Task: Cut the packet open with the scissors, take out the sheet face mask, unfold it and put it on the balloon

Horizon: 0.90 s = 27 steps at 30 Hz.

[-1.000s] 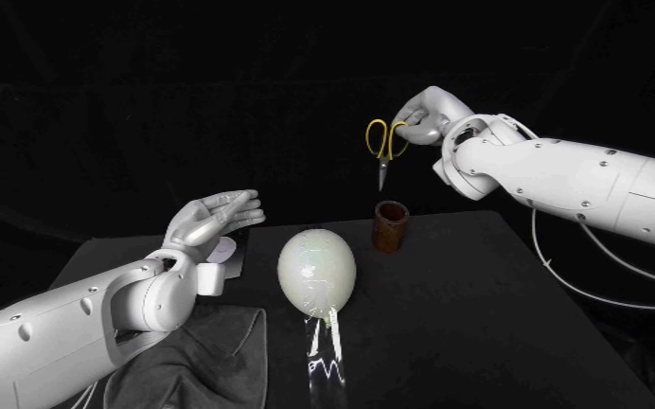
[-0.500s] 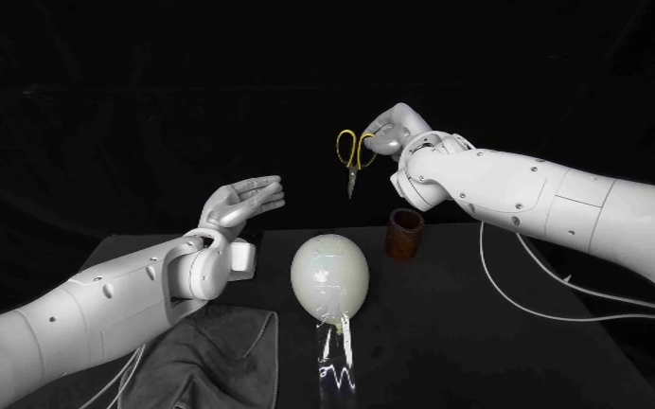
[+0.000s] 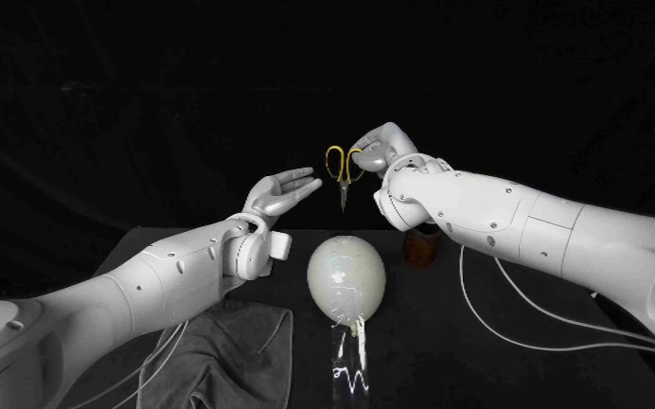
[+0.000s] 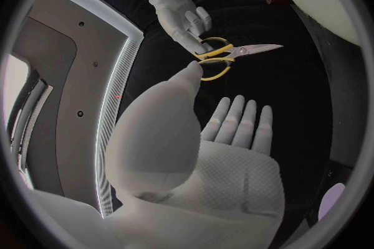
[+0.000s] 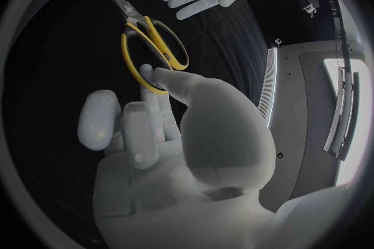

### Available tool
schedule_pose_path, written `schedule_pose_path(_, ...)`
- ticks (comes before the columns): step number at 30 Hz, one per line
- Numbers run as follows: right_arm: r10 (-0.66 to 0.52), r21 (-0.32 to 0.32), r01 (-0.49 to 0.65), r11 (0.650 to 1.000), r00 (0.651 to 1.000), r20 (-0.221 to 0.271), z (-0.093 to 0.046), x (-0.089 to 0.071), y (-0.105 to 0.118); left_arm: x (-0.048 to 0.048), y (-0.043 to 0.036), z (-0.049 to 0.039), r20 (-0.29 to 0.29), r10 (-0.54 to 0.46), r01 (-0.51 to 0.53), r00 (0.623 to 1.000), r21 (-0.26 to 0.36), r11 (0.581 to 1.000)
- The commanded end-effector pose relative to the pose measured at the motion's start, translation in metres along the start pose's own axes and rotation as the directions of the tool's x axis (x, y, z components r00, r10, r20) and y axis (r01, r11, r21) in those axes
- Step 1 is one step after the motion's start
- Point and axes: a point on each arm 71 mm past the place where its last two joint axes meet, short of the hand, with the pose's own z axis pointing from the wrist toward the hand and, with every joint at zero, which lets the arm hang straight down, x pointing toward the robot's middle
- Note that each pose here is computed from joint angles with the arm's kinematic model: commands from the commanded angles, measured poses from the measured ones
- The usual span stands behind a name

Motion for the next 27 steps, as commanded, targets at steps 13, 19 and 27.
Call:
schedule_pose_path(13, 0.077, -0.051, -0.078, 0.996, 0.997, -0.021, -0.011, 0.024, 0.017, 0.0074, 0.0071, 0.0141, -0.049, 0.076, -0.081, 0.996, -0.112, 0.990)
schedule_pose_path(19, 0.105, -0.058, -0.107, 0.993, 0.994, -0.037, -0.015, 0.029, 0.022, 0.0043, 0.0083, 0.0156, -0.032, 0.068, -0.071, 0.997, -0.128, 0.989)
schedule_pose_path(27, 0.124, -0.066, -0.128, 0.990, 0.991, -0.055, -0.019, 0.034, 0.028, 0.0059, 0.0090, 0.0173, -0.039, 0.038, -0.043, 0.999, -0.133, 0.990)
